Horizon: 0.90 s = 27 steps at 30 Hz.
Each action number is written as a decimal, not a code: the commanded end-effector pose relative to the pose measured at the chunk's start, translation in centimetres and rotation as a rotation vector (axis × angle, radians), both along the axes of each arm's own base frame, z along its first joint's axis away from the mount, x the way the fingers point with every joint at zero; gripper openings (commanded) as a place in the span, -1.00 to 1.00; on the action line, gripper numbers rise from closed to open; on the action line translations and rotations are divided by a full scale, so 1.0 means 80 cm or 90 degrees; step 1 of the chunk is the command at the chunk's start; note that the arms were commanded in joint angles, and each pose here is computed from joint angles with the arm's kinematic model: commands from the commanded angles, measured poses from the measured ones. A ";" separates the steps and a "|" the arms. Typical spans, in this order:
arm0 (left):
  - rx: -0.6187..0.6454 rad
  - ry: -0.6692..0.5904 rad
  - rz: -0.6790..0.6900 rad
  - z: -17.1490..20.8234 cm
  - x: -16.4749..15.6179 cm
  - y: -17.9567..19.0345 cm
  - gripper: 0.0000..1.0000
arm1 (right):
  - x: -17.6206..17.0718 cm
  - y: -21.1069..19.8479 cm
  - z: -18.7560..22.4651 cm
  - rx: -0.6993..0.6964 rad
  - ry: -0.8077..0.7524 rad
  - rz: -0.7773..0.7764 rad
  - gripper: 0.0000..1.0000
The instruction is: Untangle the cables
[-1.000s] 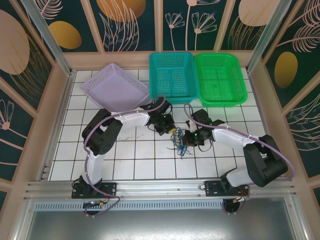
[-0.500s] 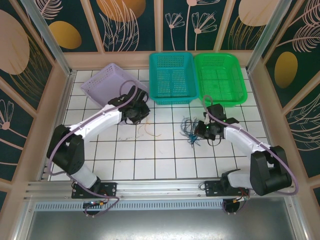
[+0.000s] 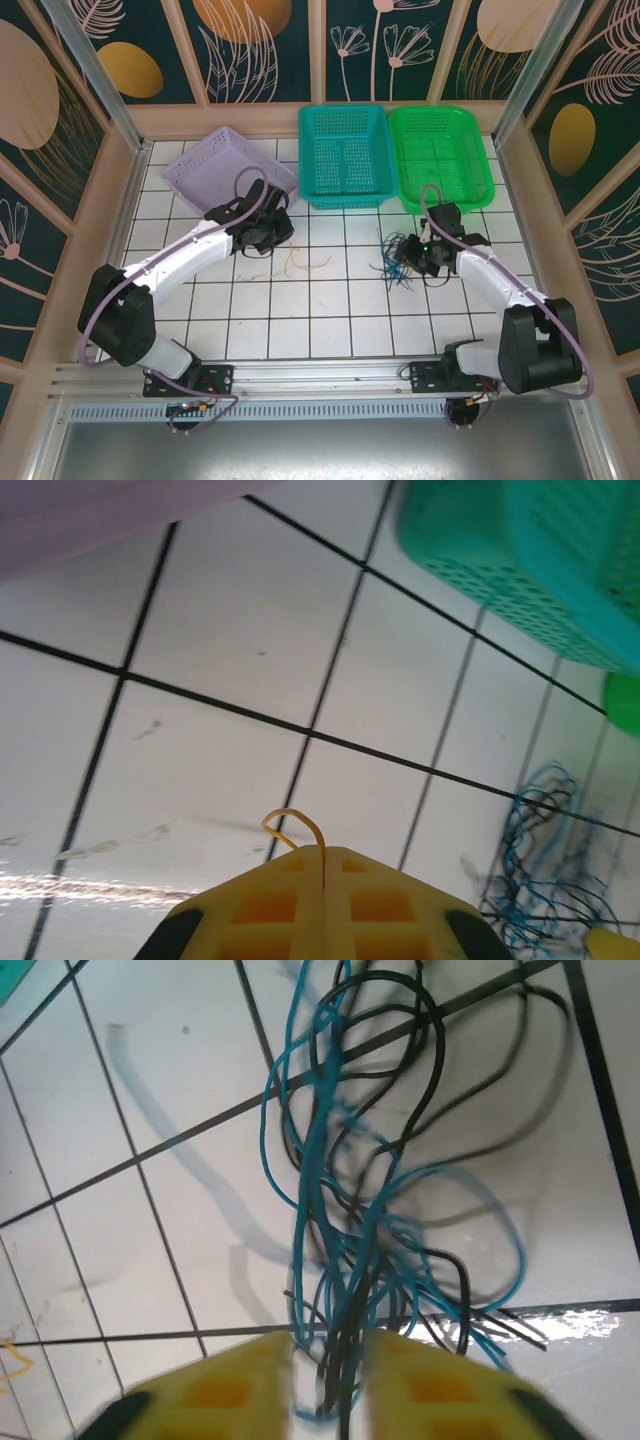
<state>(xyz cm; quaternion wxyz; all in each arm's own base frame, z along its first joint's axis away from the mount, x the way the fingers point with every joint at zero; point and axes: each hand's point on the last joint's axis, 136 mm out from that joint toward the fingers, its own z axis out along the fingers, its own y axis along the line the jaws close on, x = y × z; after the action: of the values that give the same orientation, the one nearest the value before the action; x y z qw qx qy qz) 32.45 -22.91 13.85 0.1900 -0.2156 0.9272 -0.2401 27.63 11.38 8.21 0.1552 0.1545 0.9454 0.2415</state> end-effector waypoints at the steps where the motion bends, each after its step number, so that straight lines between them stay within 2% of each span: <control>1: -0.060 -0.061 -0.048 0.043 0.011 -0.023 -1.00 | 0.016 0.003 0.050 0.020 -0.054 -0.018 -0.26; 5: -0.115 -0.083 -0.047 0.067 0.021 -0.040 -1.00 | 0.016 0.013 0.105 0.054 -0.104 -0.053 -0.15; 7: -0.139 -0.090 -0.039 0.076 0.027 -0.046 -1.00 | 0.011 0.031 0.121 0.110 -0.101 -0.065 -0.11; 12: -0.194 -0.099 -0.030 0.093 0.038 -0.063 -1.00 | -0.001 0.107 0.133 0.263 -0.063 -0.075 0.02; 16: -0.226 -0.099 -0.034 0.099 0.044 -0.075 -1.00 | 0.008 0.159 0.128 0.367 -0.039 -0.095 0.07; 21: -0.246 -0.104 -0.052 0.101 0.044 -0.083 -1.00 | 0.028 0.183 0.123 0.357 -0.022 -0.107 0.01; 24: -0.241 -0.132 -0.085 0.109 0.043 -0.087 -1.00 | 0.033 0.166 0.131 0.314 -0.047 -0.133 -0.01; 27: -0.221 -0.186 -0.135 0.120 0.043 -0.088 -1.00 | 0.032 0.140 0.161 0.277 -0.098 -0.157 -0.01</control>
<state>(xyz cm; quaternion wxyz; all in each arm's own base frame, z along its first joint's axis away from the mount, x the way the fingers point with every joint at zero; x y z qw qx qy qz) 35.45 -29.33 21.23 0.2161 -0.1680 0.8636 -0.4234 29.29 24.27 16.68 0.1528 0.2716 0.8469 0.4309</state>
